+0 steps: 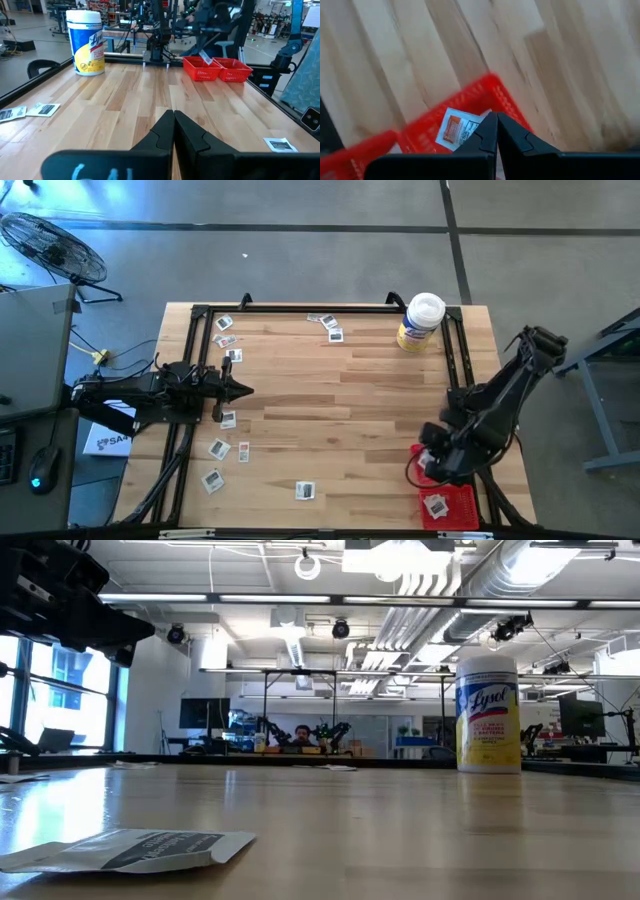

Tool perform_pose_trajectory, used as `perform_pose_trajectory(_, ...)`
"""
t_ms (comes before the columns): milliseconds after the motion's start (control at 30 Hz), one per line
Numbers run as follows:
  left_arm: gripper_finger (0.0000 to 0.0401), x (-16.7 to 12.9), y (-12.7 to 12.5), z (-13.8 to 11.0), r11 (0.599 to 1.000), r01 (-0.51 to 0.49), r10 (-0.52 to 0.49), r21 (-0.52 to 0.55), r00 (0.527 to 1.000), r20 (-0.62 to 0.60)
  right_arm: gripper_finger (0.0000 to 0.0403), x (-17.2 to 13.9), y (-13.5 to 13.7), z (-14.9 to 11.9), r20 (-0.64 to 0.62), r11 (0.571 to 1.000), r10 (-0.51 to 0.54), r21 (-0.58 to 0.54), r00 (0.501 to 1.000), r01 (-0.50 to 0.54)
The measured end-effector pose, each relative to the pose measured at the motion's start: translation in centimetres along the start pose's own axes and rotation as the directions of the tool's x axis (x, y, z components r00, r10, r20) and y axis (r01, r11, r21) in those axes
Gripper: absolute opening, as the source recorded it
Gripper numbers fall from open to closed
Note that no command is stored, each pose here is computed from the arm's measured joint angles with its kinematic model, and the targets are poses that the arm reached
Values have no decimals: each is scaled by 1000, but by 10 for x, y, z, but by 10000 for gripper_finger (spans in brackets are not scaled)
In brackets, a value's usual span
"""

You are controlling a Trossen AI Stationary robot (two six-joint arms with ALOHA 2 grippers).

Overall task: Pick & Place First Aid Supplies
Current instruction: Put the white ointment pack into the top red bin, then put the white towelette pack into the bottom red bin

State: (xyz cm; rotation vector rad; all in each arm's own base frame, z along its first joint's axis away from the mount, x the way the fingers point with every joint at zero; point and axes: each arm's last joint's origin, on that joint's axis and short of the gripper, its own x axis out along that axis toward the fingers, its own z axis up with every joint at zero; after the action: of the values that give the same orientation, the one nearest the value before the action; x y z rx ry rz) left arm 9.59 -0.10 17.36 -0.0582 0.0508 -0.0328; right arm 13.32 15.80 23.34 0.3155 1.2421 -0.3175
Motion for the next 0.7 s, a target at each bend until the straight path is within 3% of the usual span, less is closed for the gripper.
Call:
perform_pose_trajectory(267, 1, 0, 0, 0, 1000, -1, 1, 0, 1000, 0, 7, 34, -16, -19, -74, 996, -58, 64, 996, 62)
perform_pose_trajectory(533, 1, 0, 0, 0, 1000, 0, 0, 0, 1000, 0, 73, 35, -13, -19, -154, 996, -11, 90, 988, 25)
perform_pose_trajectory(633, 1, 0, 0, 0, 1000, 0, 0, 0, 1000, 0, 92, 22, -5, -7, -114, 996, 28, 92, 993, -18)
perform_pose_trajectory(700, 1, 0, 0, 0, 1000, -1, 1, 0, 1000, 0, 97, 12, 3, 6, 3, 995, 70, 69, 998, -70)
